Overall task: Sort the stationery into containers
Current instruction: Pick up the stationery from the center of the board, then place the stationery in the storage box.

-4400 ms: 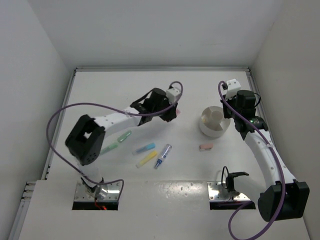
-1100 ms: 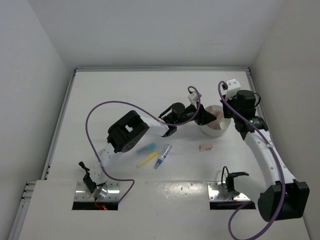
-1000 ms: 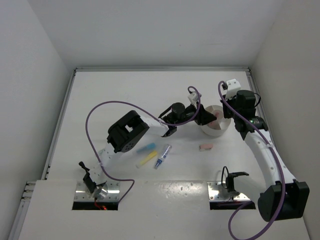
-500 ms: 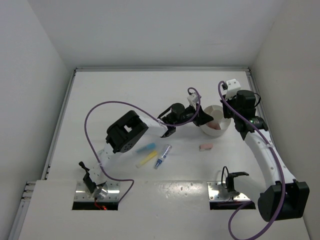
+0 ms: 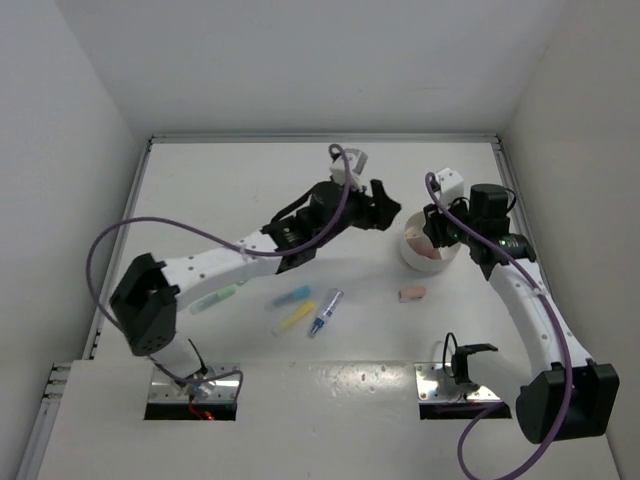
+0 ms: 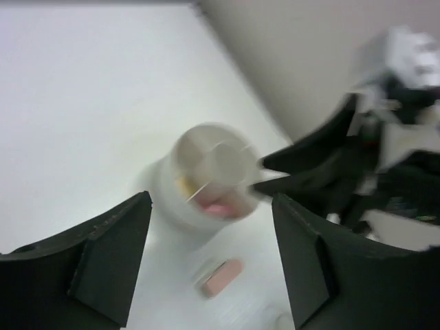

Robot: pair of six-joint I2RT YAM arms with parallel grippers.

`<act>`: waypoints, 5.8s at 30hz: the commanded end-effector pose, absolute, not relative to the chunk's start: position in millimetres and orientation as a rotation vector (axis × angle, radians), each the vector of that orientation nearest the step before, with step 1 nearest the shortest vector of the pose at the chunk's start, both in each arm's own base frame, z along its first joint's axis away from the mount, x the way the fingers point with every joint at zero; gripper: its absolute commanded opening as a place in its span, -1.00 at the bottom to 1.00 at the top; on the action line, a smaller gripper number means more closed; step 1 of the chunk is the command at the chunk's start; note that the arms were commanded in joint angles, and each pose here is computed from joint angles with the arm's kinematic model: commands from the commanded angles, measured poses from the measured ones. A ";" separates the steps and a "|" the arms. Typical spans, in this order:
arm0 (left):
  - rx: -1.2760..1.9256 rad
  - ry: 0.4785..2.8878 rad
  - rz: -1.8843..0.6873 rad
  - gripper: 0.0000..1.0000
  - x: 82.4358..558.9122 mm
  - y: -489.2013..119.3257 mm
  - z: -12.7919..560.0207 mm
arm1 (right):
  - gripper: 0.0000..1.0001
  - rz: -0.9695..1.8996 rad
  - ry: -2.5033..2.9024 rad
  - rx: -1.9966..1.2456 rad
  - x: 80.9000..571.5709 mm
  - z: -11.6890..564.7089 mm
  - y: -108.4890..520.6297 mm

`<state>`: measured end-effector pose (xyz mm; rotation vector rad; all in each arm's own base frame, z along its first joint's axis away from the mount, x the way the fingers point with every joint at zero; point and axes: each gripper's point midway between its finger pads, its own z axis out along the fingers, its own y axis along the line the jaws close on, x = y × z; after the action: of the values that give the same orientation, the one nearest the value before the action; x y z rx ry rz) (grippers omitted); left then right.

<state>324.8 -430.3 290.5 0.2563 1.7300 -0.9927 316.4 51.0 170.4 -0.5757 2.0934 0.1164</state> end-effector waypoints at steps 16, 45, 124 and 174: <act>-0.519 2.361 0.045 0.51 303.7 -104.1 66.8 | 0.05 0.366 2.094 -0.848 297.0 163.6 94.7; 0.057 2.604 0.039 0.16 315.0 -111.1 14.6 | 0.08 0.353 2.053 -0.837 298.6 174.7 95.1; 0.385 1.406 -1.401 -1.00 339.6 -538.6 220.0 | -1.00 -0.176 1.875 -0.315 335.4 228.8 12.0; -0.419 2.104 -0.327 0.10 332.2 -255.4 185.3 | 0.26 0.499 1.900 -1.012 272.6 190.1 124.5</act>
<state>340.4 -368.0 325.8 -0.1033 1.7143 -0.8595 300.0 77.0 178.0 -0.7359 2.0020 0.2097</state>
